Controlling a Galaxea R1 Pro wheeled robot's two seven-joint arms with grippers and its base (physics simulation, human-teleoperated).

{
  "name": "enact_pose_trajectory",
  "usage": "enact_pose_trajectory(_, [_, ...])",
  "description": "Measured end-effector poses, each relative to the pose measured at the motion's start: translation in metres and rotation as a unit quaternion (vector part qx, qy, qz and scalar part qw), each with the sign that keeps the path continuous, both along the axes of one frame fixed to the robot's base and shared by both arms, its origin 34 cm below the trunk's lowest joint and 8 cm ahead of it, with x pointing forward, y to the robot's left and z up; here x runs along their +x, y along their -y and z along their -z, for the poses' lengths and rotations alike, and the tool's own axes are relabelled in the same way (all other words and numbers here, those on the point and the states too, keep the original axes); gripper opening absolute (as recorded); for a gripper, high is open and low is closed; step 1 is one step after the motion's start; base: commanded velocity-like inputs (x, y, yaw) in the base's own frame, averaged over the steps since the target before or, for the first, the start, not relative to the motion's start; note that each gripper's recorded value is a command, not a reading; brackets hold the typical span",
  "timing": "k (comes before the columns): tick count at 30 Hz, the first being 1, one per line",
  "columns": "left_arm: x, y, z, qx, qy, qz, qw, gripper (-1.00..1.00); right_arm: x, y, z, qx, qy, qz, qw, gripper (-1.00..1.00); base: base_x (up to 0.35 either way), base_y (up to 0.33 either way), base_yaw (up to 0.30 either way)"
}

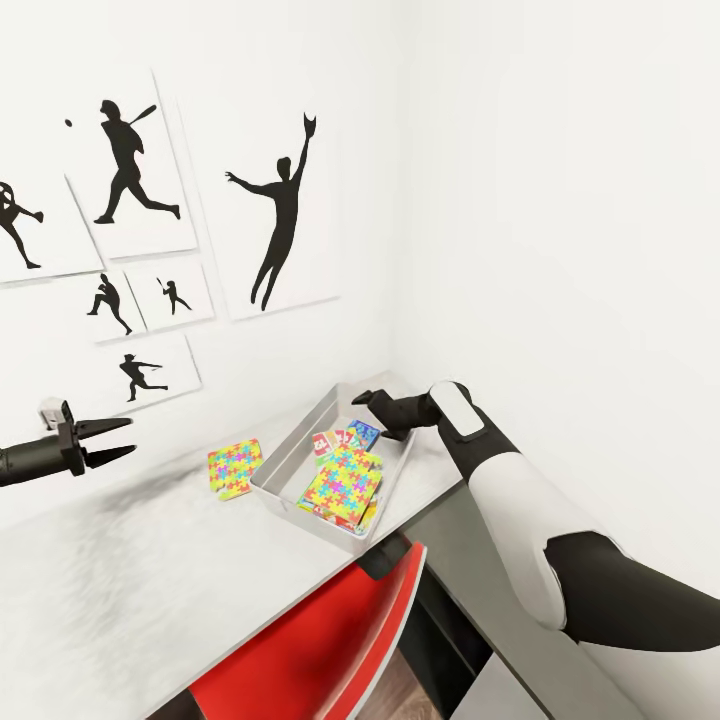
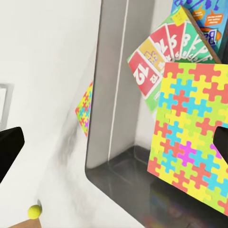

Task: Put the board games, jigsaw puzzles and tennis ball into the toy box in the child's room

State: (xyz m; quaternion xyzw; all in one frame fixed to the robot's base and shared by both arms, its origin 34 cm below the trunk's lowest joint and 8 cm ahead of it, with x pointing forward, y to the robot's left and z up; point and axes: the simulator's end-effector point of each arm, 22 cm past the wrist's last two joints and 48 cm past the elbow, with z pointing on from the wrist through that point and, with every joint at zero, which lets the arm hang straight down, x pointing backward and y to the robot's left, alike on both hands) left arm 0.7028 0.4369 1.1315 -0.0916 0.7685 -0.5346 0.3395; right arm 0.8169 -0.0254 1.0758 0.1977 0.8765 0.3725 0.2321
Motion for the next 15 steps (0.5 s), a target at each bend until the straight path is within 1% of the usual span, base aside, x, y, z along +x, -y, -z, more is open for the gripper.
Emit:
enact_pose_trajectory(8, [0.0010, 0.0038, 0.0010, -0.002, 0.000, 0.002, 1.0000, 1.00, -0.0001, 0.0000, 0.0003, 0.000, 0.000, 0.000, 1.0000, 1.00, 0.000, 0.009, 0.000])
enact_pose_trajectory(15, [0.0012, 0.0041, 0.0008, -0.002, 0.000, 0.002, 1.0000, 1.00, 0.0000, 0.0003, 0.0006, 0.000, 0.000, 0.001, 1.0000, 1.00, 0.000, 0.180, 0.000])
